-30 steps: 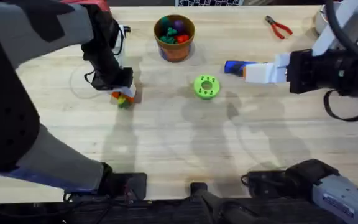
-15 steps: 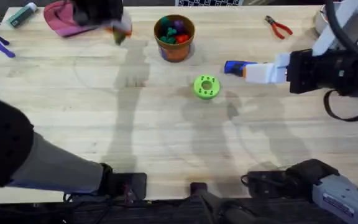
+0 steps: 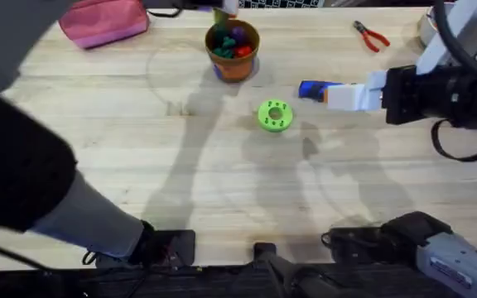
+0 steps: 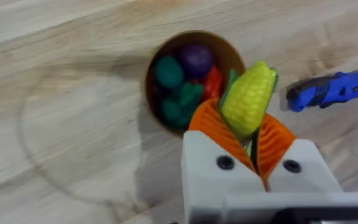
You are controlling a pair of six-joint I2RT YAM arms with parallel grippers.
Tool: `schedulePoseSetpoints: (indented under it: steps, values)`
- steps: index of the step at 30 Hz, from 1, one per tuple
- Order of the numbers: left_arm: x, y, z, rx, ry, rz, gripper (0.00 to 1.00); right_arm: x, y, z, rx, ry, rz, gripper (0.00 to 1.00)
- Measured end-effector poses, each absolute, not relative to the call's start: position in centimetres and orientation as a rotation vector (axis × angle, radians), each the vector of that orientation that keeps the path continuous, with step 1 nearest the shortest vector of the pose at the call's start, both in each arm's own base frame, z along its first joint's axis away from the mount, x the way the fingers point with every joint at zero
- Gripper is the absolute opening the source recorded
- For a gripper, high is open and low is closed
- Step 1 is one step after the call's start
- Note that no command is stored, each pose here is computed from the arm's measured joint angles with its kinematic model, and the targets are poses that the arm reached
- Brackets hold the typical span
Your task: Pick up the gripper from the table and insert it into the empty holder that is missing its gripper. Then pick up a screw, insert it into the mounting hole, and use the screwdriver to tighten it. Finally, clean up the table by picking up the vegetable and placing it into the bucket.
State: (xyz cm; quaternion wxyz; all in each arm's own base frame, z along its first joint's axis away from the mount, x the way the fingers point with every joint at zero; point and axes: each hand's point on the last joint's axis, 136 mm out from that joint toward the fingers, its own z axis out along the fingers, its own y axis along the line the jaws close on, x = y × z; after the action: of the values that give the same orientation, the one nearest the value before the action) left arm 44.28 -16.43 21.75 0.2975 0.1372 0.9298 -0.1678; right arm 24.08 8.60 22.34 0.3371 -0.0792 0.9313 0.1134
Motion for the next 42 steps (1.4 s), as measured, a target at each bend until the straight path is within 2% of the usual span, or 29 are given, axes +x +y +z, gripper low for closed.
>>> schedulePoseSetpoints:
  steps: [9,17,18,19,21,22,23,24,26,33,42]
  values:
    - [45.4,-19.6,17.4,0.431,2.517,-0.468,0.029,24.1,8.6,22.3,-0.206,2.428,0.295,0.994]
    - [45.5,-19.7,16.9,0.433,2.525,-0.45,0.029,24.1,8.6,22.3,-0.206,2.428,0.295,0.993]
    - [45.5,-19.7,16.9,0.436,2.524,-0.447,0.065,24.1,8.6,22.3,-0.206,2.428,0.295,0.993]
    - [45.5,-19.6,16.9,0.434,2.524,-0.445,0.173,24.1,8.6,22.3,-0.206,2.427,0.296,0.993]
    - [45.5,-19.6,16.9,0.431,2.525,-0.445,0.521,24.1,8.6,22.3,-0.206,2.427,0.296,0.994]
    - [45.5,-19.6,16.9,0.431,2.527,-0.445,0.651,24.1,8.6,22.3,-0.206,2.428,0.295,0.994]
    - [45.5,-19.6,16.9,0.431,2.527,-0.445,0.826,24.1,8.6,22.3,-0.206,2.428,0.295,0.994]
    - [45.5,-19.6,16.9,0.427,2.528,-0.446,0.938,24.1,8.6,22.3,-0.206,2.428,0.295,0.994]
    - [45.5,-19.6,16.8,0.426,2.529,-0.442,0.984,24.0,8.6,22.3,-0.206,2.429,0.295,0.994]
    - [45.0,-19.3,17.8,0.43,2.523,-0.436,0.986,24.0,8.6,22.3,-0.207,2.432,0.295,0.994]
    - [39.7,-15.8,24.1,0.411,2.524,-0.311,0.987,24.0,8.6,22.3,-0.207,2.432,0.295,0.993]
